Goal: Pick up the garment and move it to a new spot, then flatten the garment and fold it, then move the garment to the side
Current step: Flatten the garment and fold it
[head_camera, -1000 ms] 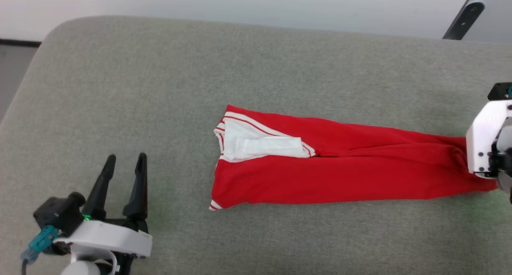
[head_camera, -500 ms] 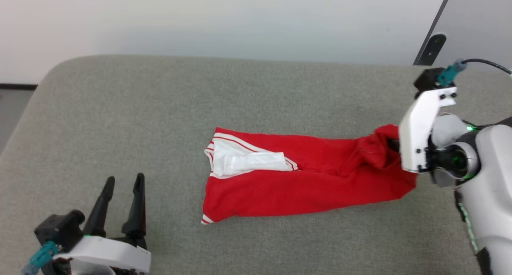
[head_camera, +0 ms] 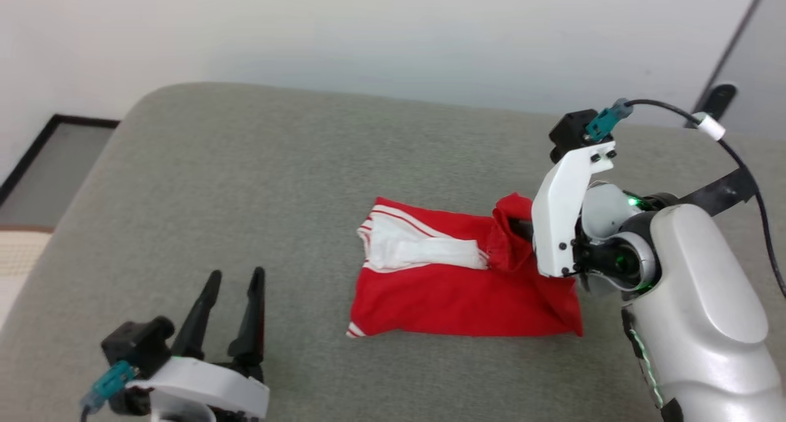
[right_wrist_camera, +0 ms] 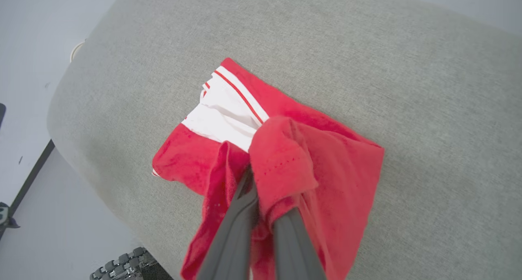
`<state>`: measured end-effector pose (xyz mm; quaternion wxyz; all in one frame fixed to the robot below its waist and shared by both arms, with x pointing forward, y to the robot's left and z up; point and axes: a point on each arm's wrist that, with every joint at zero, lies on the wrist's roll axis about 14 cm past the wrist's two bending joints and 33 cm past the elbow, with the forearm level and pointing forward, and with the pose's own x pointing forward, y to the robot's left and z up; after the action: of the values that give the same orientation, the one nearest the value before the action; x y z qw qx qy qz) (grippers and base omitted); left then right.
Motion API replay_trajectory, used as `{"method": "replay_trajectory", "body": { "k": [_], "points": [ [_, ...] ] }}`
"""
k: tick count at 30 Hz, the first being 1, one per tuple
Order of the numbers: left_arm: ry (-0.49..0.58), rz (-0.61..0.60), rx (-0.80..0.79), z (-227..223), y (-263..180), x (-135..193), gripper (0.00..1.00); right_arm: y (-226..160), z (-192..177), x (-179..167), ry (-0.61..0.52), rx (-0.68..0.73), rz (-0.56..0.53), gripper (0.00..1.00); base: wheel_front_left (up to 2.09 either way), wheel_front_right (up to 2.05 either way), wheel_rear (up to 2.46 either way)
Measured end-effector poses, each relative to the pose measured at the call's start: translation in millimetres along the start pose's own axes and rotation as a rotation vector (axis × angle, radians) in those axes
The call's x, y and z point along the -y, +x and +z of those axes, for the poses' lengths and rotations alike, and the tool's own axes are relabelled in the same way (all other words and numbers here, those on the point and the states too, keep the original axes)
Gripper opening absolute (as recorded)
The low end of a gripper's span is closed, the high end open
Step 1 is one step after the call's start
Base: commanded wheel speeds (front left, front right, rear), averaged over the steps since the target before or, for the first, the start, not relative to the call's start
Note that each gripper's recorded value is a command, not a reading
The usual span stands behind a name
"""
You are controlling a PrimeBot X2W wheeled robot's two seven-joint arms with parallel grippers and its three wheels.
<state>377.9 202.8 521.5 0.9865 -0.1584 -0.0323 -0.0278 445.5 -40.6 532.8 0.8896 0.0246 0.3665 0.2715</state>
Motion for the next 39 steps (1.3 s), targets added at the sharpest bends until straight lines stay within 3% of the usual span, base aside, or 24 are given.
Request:
{"method": "replay_trajectory", "body": {
  "k": [14,24,33,36,37,39],
  "points": [
    [-0.014,0.095,0.018,2.7,-18.3,-23.5,1.00,63.3,2.1,-64.1,-0.103,-0.039,0.157,0.00,0.00,0.00,0.00],
    [-0.024,0.139,0.004,-5.7,-19.5,-34.1,1.00,109.4,-29.8,-65.3,-0.145,-0.176,0.142,0.00,0.00,0.00,0.00],
    [-0.022,0.169,-0.005,-9.6,-22.4,-44.2,1.00,126.8,-44.8,-70.0,-0.228,-0.237,0.131,0.00,0.00,0.00,0.00],
    [-0.021,0.169,-0.001,-8.7,-22.5,-44.6,1.00,126.4,-42.2,-73.2,-0.269,-0.228,0.127,0.63,0.00,0.00,0.00],
    [-0.022,0.169,0.000,-8.5,-22.8,-44.7,1.00,126.0,-42.3,-74.6,-0.287,-0.227,0.126,1.00,0.00,0.00,0.00],
    [-0.021,0.170,0.001,-8.1,-23.6,-45.1,1.00,124.4,-40.1,-77.0,-0.310,-0.222,0.123,1.00,0.00,0.00,0.00]
  ]
}}
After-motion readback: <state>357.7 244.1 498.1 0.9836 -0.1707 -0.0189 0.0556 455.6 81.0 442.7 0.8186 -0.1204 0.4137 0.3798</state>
